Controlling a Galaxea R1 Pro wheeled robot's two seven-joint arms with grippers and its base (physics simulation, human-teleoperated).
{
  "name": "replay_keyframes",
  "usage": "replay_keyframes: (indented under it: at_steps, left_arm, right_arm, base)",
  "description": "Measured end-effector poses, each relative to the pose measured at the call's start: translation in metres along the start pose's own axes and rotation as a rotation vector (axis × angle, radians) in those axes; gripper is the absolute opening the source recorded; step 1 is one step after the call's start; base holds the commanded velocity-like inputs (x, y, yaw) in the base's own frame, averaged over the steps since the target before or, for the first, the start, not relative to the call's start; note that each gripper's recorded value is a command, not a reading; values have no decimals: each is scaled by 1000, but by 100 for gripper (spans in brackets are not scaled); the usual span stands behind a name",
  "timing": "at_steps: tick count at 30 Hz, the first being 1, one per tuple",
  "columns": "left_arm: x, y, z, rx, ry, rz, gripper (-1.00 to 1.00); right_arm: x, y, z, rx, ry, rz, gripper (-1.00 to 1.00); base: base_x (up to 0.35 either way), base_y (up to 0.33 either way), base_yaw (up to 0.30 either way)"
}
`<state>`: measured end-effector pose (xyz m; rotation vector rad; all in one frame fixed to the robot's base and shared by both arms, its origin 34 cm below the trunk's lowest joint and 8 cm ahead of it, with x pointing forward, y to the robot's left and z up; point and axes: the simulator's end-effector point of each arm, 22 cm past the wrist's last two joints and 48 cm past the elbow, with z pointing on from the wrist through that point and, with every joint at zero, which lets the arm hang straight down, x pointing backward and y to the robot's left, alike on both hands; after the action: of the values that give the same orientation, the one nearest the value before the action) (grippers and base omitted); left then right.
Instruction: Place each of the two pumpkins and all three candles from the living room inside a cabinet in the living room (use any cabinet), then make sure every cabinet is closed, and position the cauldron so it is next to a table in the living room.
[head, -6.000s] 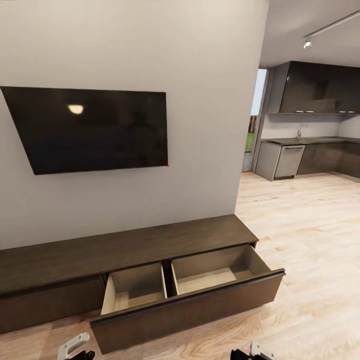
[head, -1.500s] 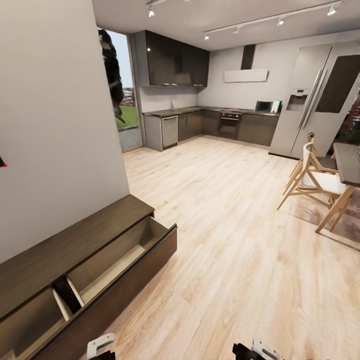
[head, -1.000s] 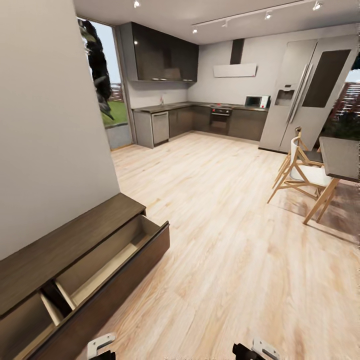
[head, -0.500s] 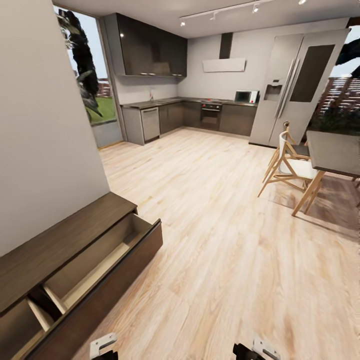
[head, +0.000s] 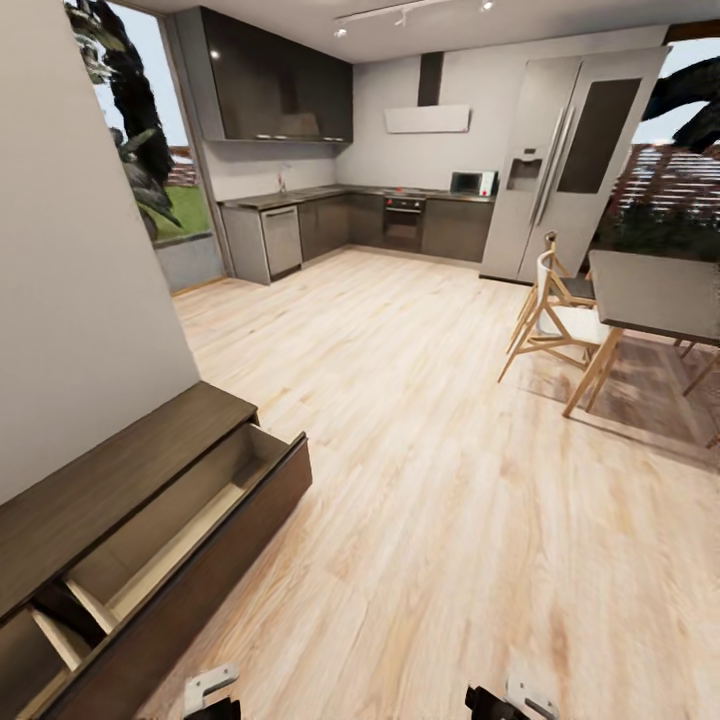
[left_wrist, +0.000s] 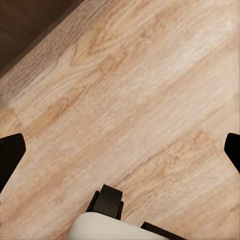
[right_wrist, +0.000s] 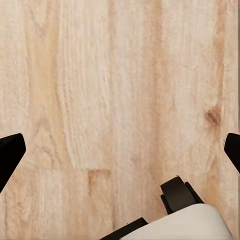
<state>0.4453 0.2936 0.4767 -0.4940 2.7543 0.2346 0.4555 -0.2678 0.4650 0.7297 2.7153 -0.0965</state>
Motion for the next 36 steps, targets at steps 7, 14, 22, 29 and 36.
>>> replay_keyframes:
  at_steps: [7,14,22,29,36]
  left_arm:
    - [2,-1,0,2,4,8,100]
    - [3,-2,0,3,5,8,100]
    - [4,-4,0,6,4,16,100]
    - [4,-5,0,8,3,25,100]
    - [4,-5,0,8,3,25,100]
  right_arm:
    - [-2,1,1,-4,-5,0,100]
    - [-1,1,1,-4,-3,1,100]
    - [0,-1,1,-1,1,0,100]
    - [1,-1,1,0,0,2,100]
    - [-1,-1,1,0,-10,3,100]
  base:
    - [-72,0,-25]
    - [-86,0,-237]
    - [-278,-96,-280]
    - [-99,-202,-281]
    - [-5,-223,-281]
